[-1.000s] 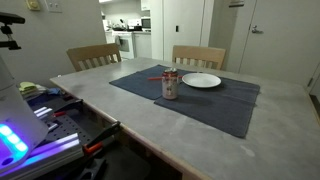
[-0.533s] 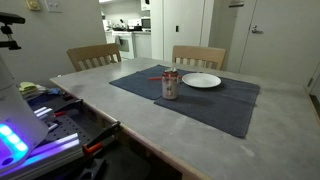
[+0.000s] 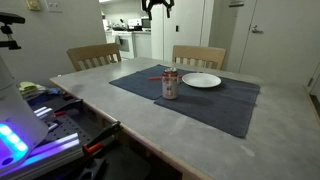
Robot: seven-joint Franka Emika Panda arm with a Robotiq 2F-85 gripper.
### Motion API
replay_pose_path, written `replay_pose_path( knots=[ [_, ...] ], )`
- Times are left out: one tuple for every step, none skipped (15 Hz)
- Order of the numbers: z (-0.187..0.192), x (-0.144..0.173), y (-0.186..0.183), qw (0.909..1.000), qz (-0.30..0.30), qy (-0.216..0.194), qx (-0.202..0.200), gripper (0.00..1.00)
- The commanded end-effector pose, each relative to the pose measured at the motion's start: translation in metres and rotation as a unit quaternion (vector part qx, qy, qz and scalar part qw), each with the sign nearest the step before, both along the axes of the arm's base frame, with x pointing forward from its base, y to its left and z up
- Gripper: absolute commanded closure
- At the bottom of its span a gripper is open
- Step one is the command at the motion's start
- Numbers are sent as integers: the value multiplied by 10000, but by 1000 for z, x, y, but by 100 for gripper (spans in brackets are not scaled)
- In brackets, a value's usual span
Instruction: Pick up the straw on the table and put it inside the can.
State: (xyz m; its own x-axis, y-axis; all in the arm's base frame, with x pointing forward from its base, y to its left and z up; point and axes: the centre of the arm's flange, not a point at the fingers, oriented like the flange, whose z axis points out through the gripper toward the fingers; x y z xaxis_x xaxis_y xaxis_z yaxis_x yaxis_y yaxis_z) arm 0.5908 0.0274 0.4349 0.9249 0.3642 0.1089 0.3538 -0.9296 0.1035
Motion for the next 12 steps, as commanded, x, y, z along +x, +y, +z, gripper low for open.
replay_pose_path(
  knots=[
    [-39, 15, 3, 9986, 409, -47, 325, 0],
    [-53, 20, 4, 9977, 525, -7, 440, 0],
    [-59, 22, 6, 9967, 606, 11, 532, 0],
    [-71, 24, 8, 9955, 683, 93, 654, 0],
    [-81, 23, 9, 9943, 737, 157, 759, 0],
    [-93, 19, 12, 9933, 702, 293, 865, 0],
    [-104, 16, 13, 9928, 641, 445, 912, 0],
    [-117, 13, 13, 9927, 465, 668, 887, 0],
    [-126, 11, 14, 9924, 339, 829, 844, 0],
    [-137, 7, 13, 9917, 174, 1022, 756, 0],
    [-148, 5, 13, 9902, -70, 1227, 658, 0],
    [-157, 2, 12, 9883, -344, 1387, 535, 0]
  ],
)
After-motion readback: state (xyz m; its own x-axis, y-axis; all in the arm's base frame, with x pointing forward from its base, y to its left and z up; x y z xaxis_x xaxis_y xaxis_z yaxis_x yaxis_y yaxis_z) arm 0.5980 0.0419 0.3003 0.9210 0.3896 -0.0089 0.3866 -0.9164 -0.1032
